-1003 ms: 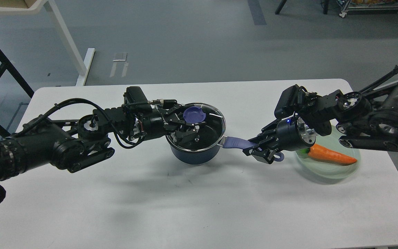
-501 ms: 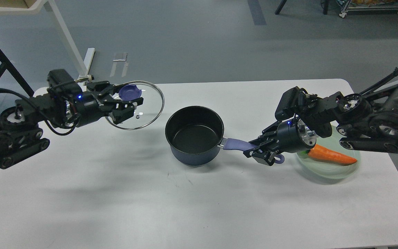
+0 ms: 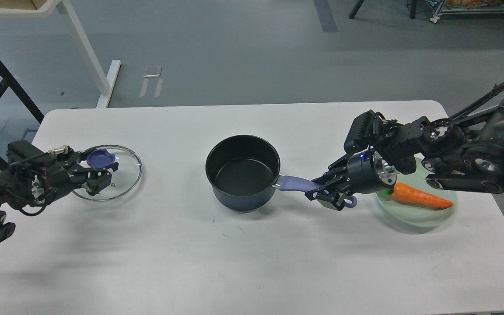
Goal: Open pot lid
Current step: 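Lower the lid onto the table beside the pot and release it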
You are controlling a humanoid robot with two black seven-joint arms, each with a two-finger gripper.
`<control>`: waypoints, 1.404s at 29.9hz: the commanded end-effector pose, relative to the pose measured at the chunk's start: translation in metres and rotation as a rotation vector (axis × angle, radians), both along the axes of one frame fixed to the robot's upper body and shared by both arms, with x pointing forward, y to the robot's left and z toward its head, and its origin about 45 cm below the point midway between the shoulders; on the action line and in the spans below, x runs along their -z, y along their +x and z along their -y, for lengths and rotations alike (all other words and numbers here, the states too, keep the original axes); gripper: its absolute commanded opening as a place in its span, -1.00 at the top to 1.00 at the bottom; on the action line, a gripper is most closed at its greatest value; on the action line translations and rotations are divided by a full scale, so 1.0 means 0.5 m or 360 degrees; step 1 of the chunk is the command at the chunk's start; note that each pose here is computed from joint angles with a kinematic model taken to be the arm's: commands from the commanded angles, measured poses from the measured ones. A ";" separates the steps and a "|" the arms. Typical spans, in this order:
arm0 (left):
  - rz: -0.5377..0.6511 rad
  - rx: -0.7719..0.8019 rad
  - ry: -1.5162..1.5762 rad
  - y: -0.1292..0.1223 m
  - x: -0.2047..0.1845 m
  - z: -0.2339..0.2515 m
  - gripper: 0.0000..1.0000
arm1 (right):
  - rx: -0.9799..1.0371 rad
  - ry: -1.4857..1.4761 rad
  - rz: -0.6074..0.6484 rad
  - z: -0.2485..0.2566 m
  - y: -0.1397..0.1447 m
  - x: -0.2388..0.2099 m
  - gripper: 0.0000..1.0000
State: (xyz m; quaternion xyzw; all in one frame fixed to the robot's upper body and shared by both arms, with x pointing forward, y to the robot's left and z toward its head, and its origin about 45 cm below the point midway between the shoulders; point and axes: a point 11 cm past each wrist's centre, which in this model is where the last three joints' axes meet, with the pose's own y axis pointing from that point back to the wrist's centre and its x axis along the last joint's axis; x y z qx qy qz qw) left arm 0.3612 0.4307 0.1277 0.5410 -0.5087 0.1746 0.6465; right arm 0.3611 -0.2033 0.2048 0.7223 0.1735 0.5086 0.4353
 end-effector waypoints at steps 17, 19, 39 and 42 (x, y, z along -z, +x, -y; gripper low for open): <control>0.0024 -0.0057 0.0038 0.024 0.018 0.003 -0.08 | -0.0007 0.0000 -0.0001 -0.004 -0.001 0.000 0.44; 0.0022 -0.0058 0.0028 0.024 0.021 0.007 -0.11 | -0.0005 0.0002 -0.0002 -0.004 0.000 0.000 0.42; 0.0031 -0.0111 -0.0051 0.023 0.029 0.017 -0.90 | 0.0009 0.0010 0.0004 -0.001 0.002 -0.004 -0.25; 0.0068 -0.0199 -0.0135 0.033 0.018 0.013 -0.97 | 0.0028 0.0040 0.0021 -0.004 0.009 -0.012 -0.42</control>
